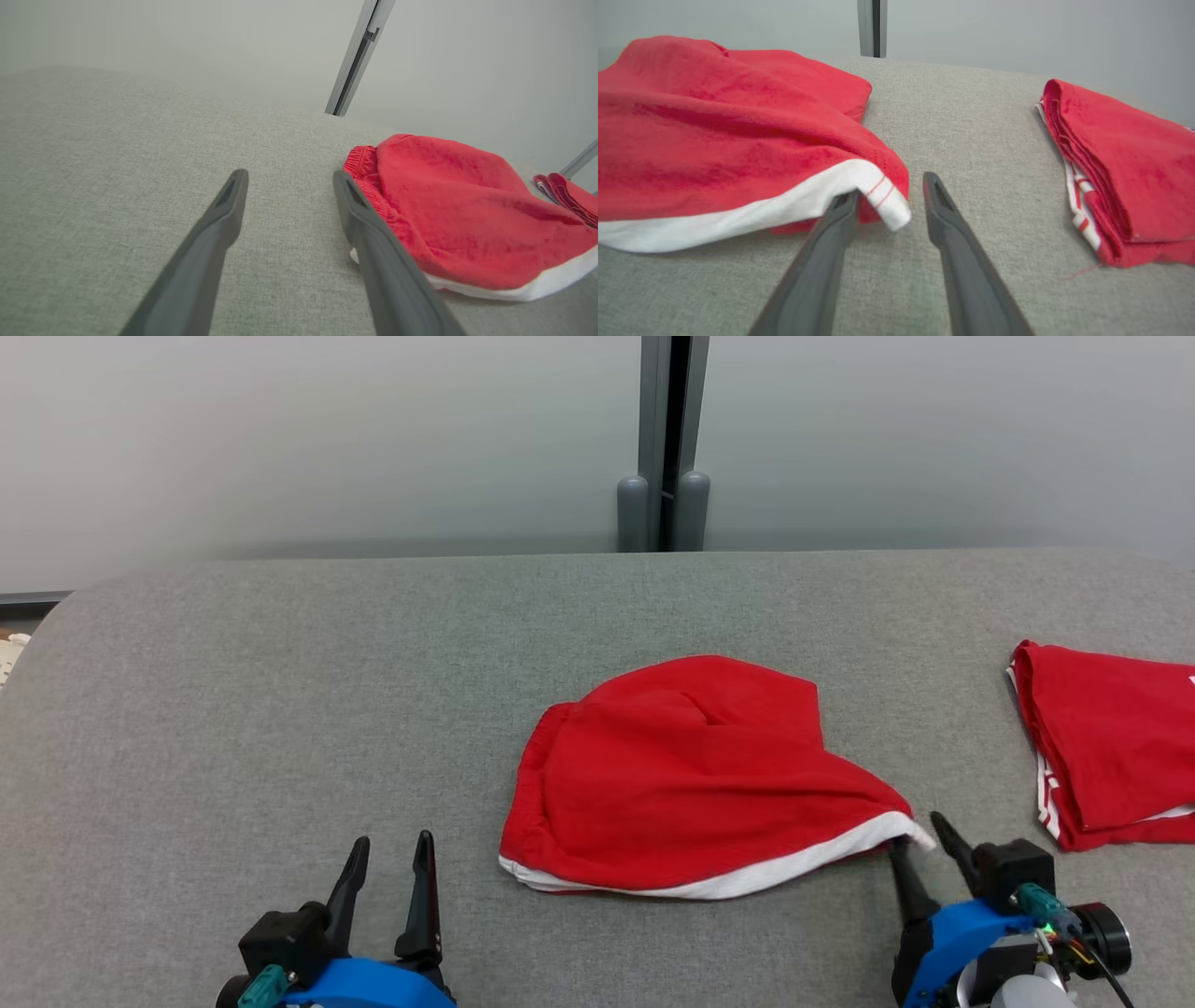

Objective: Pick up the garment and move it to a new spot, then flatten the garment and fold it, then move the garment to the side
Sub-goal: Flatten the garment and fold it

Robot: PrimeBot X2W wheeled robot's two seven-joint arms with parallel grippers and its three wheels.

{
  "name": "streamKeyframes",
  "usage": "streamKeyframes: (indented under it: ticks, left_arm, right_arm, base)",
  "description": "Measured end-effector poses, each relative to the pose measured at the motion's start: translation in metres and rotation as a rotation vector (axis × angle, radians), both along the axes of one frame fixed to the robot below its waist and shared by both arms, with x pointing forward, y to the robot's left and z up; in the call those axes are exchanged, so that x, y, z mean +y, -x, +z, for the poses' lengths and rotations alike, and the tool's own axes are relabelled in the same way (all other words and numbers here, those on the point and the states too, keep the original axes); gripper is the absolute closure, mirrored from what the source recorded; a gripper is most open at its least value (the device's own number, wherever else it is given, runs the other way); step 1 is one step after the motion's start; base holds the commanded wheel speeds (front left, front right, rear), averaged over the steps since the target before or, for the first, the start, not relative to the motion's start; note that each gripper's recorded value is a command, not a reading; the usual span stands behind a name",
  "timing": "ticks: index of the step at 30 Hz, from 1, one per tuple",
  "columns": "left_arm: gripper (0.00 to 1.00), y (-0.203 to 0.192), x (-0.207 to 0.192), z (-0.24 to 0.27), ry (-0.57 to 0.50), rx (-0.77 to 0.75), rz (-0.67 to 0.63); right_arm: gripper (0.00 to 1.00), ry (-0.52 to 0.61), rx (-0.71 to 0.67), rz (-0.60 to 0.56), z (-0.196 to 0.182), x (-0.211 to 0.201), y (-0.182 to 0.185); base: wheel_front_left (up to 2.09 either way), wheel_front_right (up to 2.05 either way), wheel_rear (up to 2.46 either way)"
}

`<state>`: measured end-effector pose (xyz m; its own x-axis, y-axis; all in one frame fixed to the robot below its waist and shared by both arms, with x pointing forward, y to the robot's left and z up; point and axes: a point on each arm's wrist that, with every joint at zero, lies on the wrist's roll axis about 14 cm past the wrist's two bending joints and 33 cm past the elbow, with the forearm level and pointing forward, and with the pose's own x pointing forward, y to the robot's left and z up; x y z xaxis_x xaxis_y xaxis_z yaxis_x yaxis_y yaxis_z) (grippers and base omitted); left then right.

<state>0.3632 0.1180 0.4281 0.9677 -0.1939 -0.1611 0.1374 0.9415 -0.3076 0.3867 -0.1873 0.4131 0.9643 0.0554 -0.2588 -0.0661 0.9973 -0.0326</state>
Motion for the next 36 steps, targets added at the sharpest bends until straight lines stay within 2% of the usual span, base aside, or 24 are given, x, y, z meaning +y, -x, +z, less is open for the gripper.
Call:
streamKeyframes:
  ticks: [4,13,18,36]
  left_arm:
    - [0.0,-0.001,-0.004,0.005,0.001,-0.016,-0.017]
    - [0.0,-0.001,-0.013,0.026,0.012,-0.085,-0.047]
    - [0.0,0.003,-0.019,0.031,0.02,-0.099,-0.066]
    - [0.0,0.009,-0.01,0.026,0.018,-0.081,-0.026]
  right_arm:
    - [0.0,-0.02,-0.021,-0.016,0.004,-0.003,0.003]
    - [0.0,-0.033,-0.169,-0.035,0.046,-0.008,0.004]
    - [0.0,-0.063,-0.21,-0.045,0.058,-0.009,0.011]
    - [0.0,-0.112,-0.216,-0.028,0.059,0.002,0.016]
  base:
    - [0.0,0.0,0.0]
    - [0.0,0.0,0.0]
    - [0.0,0.0,0.0]
    - [0.0,0.0,0.0]
